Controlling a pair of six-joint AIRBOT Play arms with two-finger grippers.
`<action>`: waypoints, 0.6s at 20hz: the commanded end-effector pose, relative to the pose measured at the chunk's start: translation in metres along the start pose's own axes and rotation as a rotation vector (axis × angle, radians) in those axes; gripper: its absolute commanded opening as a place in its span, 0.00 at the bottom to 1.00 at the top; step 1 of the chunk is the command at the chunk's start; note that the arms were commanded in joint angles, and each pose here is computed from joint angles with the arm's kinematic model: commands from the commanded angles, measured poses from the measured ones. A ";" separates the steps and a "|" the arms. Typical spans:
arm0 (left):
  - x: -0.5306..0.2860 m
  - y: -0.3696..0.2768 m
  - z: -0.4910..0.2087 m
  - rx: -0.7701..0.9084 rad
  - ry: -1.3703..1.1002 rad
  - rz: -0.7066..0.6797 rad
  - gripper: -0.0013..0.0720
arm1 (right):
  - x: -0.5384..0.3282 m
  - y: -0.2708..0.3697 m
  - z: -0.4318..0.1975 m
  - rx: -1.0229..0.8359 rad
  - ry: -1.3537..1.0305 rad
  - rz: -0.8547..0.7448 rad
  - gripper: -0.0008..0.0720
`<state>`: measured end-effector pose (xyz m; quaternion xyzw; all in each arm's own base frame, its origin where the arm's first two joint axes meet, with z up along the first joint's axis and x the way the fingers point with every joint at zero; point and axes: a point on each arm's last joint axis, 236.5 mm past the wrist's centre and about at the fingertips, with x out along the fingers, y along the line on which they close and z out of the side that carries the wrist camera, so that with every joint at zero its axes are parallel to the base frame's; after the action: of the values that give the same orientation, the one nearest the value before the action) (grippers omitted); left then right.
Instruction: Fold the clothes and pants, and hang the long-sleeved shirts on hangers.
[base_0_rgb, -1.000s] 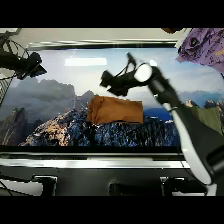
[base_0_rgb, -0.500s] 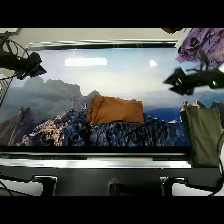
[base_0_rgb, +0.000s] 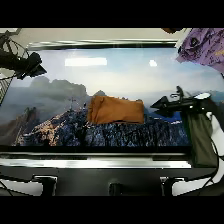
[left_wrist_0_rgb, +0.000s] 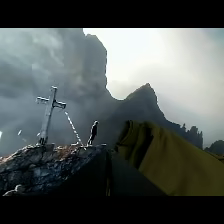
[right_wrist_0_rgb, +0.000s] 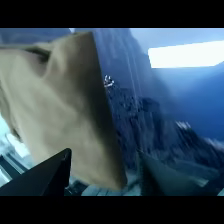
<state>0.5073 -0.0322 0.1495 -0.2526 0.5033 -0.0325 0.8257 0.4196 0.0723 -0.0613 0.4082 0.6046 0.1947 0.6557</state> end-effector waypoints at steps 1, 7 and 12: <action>0.000 0.000 0.000 0.003 0.000 0.000 0.04 | 0.043 0.000 -0.005 -0.028 0.029 0.012 0.66; 0.000 0.001 0.000 0.002 0.001 0.001 0.04 | 0.069 0.013 -0.013 -0.068 0.048 -0.003 0.55; 0.004 0.001 -0.001 0.002 0.008 0.002 0.04 | 0.079 0.022 -0.019 -0.069 0.061 -0.001 0.15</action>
<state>0.5078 -0.0322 0.1475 -0.2517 0.5050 -0.0330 0.8250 0.4219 0.1406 -0.0943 0.3783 0.6173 0.2236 0.6526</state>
